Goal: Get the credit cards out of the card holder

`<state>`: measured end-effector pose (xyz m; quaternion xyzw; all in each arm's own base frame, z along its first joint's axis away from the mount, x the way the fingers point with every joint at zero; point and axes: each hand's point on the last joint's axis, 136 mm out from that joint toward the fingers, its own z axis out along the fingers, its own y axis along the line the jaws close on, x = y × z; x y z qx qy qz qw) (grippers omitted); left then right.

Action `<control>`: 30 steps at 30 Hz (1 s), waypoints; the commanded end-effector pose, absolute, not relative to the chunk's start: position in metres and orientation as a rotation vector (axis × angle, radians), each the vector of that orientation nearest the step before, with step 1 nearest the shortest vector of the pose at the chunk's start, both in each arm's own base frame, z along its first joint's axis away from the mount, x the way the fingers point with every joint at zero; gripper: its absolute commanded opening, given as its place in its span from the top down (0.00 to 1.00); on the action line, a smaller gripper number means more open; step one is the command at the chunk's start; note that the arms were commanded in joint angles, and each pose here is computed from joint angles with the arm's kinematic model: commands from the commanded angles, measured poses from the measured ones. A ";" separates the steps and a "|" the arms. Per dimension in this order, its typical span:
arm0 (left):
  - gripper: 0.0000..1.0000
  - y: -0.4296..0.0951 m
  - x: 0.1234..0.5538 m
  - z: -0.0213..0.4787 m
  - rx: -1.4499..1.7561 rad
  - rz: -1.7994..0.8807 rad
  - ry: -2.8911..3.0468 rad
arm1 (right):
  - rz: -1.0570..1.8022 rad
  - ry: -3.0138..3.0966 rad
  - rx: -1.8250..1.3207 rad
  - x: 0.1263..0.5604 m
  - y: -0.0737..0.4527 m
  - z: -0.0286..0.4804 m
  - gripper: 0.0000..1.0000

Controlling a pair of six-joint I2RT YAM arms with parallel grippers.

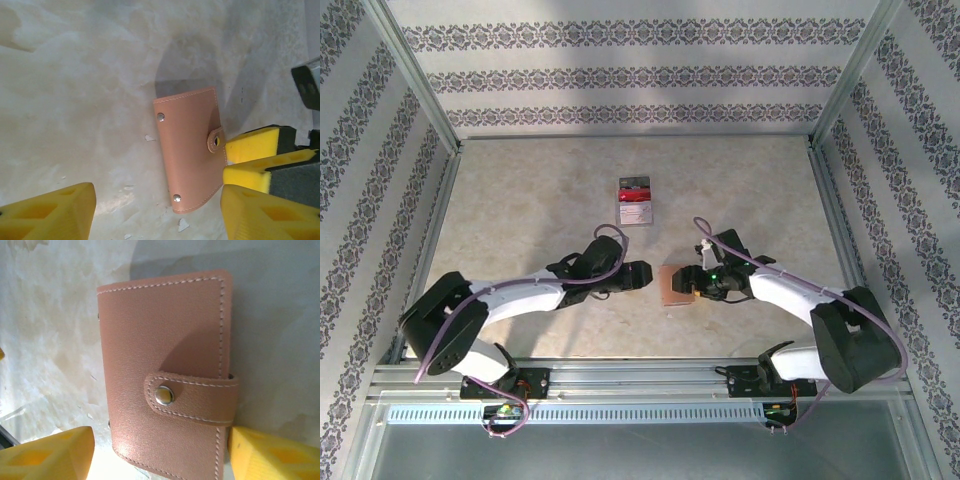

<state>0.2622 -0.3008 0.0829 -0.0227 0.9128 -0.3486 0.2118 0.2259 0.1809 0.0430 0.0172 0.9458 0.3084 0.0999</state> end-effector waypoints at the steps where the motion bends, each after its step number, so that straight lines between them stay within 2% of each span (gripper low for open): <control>1: 0.34 -0.327 0.264 0.096 0.003 -1.073 2.510 | 0.835 2.775 0.120 0.227 0.158 0.045 0.28; 9: 0.35 -0.358 0.270 0.076 0.012 -1.126 2.560 | 0.874 2.642 0.236 0.232 0.134 0.068 0.26; 20: 0.44 -0.375 0.267 0.046 0.003 -1.130 2.638 | 0.839 2.646 0.254 0.227 0.124 0.066 0.25; 25: 0.52 -0.379 0.264 0.040 0.006 -1.150 2.648 | 0.829 2.658 0.258 0.226 0.123 0.062 0.25; 30: 0.65 -0.386 0.264 0.037 0.017 -1.181 2.650 | 0.820 2.664 0.260 0.227 0.122 0.060 0.26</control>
